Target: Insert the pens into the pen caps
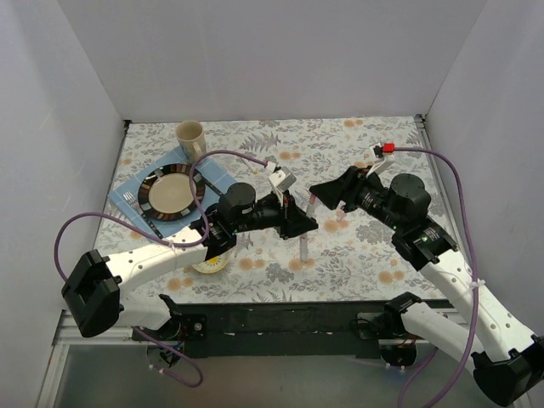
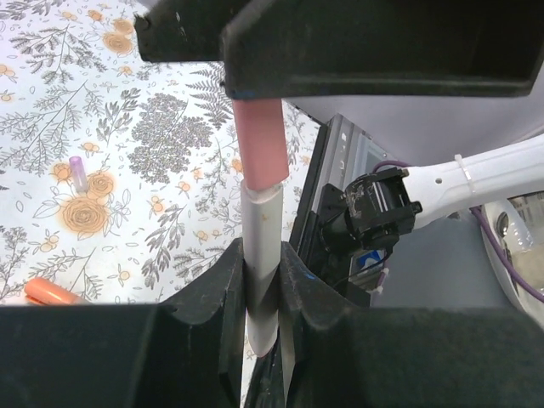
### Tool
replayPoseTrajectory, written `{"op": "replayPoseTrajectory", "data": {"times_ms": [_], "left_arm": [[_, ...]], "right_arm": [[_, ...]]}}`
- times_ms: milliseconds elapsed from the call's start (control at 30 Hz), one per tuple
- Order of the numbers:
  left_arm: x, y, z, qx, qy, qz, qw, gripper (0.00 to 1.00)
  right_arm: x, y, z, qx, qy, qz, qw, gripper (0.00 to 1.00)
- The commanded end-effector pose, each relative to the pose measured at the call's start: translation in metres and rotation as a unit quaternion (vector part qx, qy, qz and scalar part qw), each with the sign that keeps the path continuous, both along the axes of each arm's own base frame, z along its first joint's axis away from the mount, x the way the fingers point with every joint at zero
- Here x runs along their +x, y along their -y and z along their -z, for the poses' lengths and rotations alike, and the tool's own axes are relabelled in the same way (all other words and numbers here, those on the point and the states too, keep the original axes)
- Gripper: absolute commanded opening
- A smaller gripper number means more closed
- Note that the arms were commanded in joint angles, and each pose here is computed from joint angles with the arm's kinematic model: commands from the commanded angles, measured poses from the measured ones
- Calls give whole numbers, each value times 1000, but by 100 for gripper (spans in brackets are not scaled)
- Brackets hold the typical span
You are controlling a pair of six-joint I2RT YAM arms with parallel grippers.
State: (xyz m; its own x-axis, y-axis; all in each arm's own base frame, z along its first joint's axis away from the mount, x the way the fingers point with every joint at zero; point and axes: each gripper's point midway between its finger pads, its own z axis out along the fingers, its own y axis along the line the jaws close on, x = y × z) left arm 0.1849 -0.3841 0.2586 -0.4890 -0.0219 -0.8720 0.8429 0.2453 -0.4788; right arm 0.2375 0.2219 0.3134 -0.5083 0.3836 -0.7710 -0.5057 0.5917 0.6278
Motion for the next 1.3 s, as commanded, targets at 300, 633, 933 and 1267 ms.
{"op": "replayPoseTrajectory", "data": {"times_ms": [300,633,933,1267], "left_arm": [[3,0,-2,22,9,3,1000,0],[3,4,-7,17,9,8,1000,0],[2,3,-9,12,9,9,1000,0],[2,2,-8,13,12,7,1000,0]], "right_arm": [[-14,-21,-56,62,78,-71,992,66],[-12,-33,-39,44,59,-74,995,56],[-9,-31,-34,26,62,-55,996,56],[-4,-25,-35,12,68,-36,997,57]]}}
